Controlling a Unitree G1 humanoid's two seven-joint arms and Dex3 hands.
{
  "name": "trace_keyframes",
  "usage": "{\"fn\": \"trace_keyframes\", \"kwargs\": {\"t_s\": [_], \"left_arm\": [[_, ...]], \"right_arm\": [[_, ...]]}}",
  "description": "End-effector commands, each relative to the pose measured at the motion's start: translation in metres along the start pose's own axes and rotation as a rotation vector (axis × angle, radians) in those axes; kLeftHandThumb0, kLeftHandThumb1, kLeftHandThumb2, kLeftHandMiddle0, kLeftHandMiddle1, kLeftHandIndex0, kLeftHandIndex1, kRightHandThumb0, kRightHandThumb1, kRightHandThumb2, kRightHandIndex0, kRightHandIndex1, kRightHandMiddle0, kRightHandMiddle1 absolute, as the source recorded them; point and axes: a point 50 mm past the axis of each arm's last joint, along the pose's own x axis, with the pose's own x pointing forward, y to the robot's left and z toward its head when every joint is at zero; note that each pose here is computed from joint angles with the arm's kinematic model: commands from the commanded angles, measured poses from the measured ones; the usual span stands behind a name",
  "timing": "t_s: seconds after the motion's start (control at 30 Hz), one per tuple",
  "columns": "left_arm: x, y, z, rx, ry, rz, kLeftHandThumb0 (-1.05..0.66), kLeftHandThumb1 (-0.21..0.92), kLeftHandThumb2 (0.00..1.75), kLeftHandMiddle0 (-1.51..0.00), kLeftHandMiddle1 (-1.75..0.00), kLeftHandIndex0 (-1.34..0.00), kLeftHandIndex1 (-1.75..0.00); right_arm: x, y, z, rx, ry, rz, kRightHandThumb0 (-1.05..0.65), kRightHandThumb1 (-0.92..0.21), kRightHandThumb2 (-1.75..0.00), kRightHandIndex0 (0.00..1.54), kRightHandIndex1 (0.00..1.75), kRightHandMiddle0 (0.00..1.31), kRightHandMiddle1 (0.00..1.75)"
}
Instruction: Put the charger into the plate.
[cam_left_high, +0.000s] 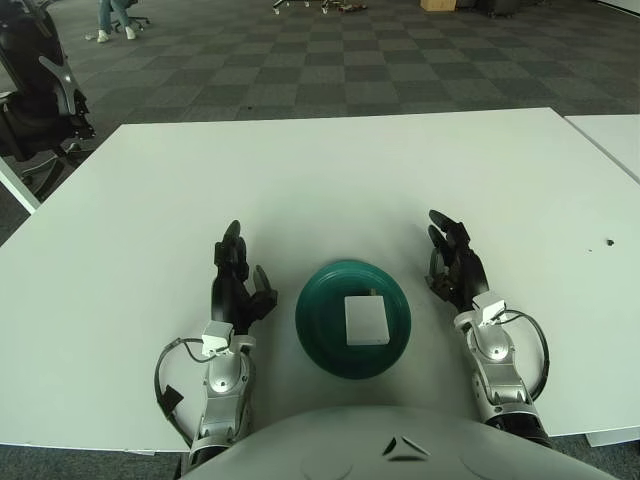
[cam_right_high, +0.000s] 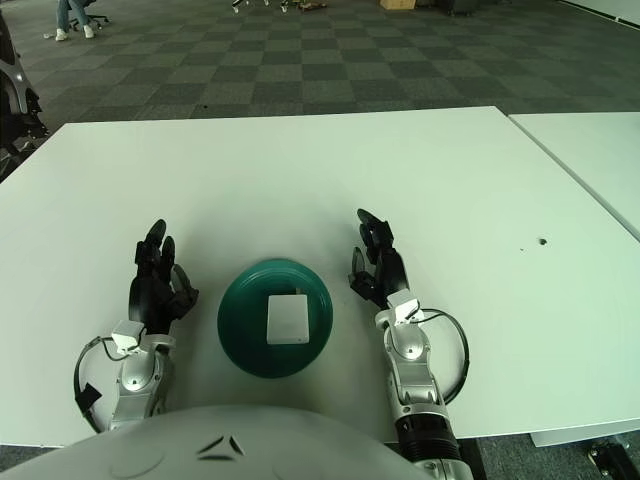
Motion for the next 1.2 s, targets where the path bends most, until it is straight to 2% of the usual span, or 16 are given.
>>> {"fn": "trace_keyframes", "kwargs": {"t_s": [0.0, 0.37, 0.6, 0.93, 1.17], "left_arm": [[-0.045, -0.005, -0.041, 0.035, 0.233, -0.004, -0.98, 0.92, 1.00, -0.11, 0.00, 0.00, -0.38], [-0.040, -0.003, -0.042, 0.067, 0.232, -0.009, -0.97, 0.92, 0.99, -0.10, 0.00, 0.00, -0.36], [-0.040, -0.003, -0.041, 0.059, 0.217, -0.013, -0.96, 0.92, 0.98, -0.13, -0.01, 0.00, -0.43], [-0.043, 0.001, -0.041, 0.150, 0.173, -0.042, -0.96, 0.92, 0.98, -0.13, -0.01, 0.00, -0.43], [-0.049, 0.007, -0.043, 0.183, 0.187, -0.053, -0.97, 0.92, 0.98, -0.09, 0.00, 0.00, -0.35]], "right_arm": [[-0.075, -0.006, -0.077, -0.016, 0.426, -0.032, -0.80, -0.92, -0.91, 0.13, 0.00, 0.00, 0.44], [-0.068, -0.010, -0.079, -0.045, 0.440, -0.039, -0.82, -0.92, -0.92, 0.13, 0.00, 0.00, 0.46], [-0.065, -0.011, -0.079, -0.048, 0.435, -0.032, -0.85, -0.92, -0.93, 0.13, 0.00, 0.00, 0.43], [-0.063, -0.008, -0.078, -0.087, 0.407, 0.019, -0.86, -0.92, -0.94, 0.10, 0.00, 0.00, 0.37], [-0.066, -0.004, -0.077, -0.132, 0.365, 0.041, -0.86, -0.92, -0.92, 0.05, 0.00, 0.00, 0.28]]}}
